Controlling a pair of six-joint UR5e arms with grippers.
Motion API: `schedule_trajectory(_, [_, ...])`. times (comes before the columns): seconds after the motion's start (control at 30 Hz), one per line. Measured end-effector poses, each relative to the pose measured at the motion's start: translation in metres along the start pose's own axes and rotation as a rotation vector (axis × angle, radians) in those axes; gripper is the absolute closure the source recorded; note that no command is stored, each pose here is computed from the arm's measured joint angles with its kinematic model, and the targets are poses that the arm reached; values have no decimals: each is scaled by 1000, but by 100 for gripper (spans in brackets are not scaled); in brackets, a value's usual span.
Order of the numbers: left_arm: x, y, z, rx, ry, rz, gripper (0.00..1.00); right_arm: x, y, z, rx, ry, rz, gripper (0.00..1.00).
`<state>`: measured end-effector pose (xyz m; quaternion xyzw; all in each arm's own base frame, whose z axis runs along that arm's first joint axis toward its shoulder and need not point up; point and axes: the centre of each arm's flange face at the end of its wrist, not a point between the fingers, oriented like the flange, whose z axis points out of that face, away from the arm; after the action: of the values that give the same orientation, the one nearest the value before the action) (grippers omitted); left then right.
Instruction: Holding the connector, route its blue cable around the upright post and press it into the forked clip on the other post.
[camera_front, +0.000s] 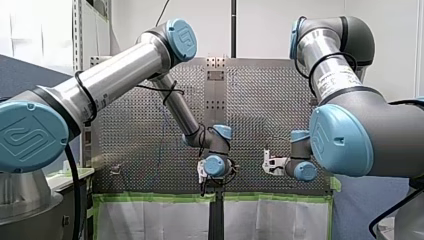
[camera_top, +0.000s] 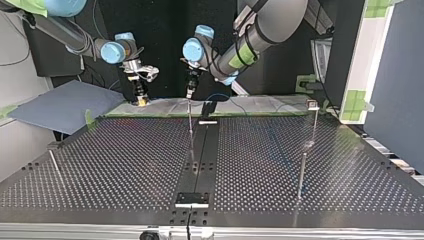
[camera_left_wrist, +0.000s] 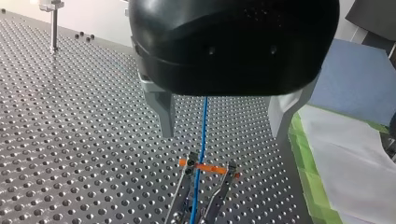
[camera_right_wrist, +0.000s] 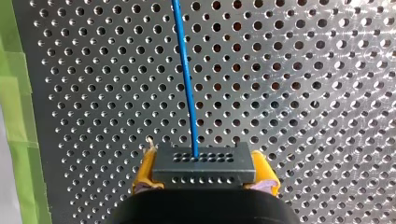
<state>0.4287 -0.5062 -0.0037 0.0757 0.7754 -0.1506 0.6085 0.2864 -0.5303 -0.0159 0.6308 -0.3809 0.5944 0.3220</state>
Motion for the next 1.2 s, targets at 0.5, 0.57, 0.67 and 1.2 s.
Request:
schedule_trajectory(0.5, [-13, 0, -16, -26, -14, 14, 1, -1, 1, -1, -3, -7, 0, 100])
schedule_trajectory(0.57, [-20, 0, -20, -24, -30, 9, 1, -1, 1, -1, -3, -8, 0, 100])
schedule_trajectory(0.67, [-27, -3, -28, -12, -51, 0, 1, -1, 1, -1, -4, -10, 0, 100])
schedule_trajectory(1.2, [-54, -9, -87, 20, -33, 0, 1, -2, 0, -2, -6, -22, 11, 100])
